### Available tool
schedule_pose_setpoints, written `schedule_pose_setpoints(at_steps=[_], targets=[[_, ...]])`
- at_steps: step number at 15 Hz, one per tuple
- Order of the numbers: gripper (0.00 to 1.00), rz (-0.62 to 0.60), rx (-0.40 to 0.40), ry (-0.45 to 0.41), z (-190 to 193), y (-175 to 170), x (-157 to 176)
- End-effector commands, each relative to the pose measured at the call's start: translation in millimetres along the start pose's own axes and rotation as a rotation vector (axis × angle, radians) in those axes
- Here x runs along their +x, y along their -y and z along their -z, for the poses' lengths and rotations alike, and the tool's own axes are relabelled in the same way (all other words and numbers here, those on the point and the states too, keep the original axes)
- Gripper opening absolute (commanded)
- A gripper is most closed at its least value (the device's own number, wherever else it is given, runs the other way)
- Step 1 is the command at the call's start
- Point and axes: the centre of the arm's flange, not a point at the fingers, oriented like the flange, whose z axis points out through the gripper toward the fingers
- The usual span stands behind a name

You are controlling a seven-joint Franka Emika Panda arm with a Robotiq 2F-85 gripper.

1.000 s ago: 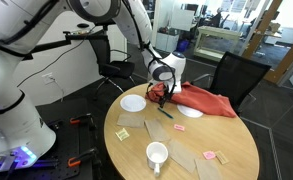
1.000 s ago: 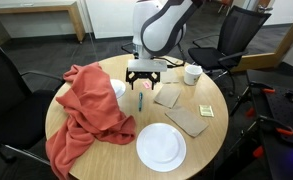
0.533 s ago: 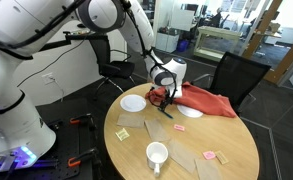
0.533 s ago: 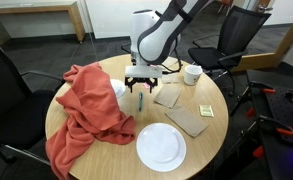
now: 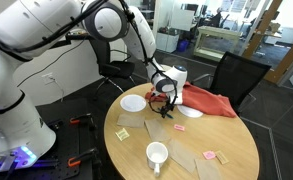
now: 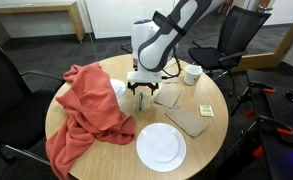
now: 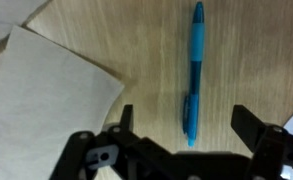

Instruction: Put the green pen in the white mug

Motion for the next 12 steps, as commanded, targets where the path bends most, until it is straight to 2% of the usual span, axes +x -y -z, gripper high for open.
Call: schedule_pose_setpoints(at_steps=[1,9,10,12], targets=[[1.00,-0.032,-0.005,-0.022,-15.8,-1.3,3.2],[1.00,-0.034,-0.016,-0.027,-23.7,-4.3,6.3],[0.80,-0.035,-0.014,-0.028,-22.9,-3.4,6.8],[0.68,-0.033,-0.007,-0.035,-19.2,-0.3,6.8]])
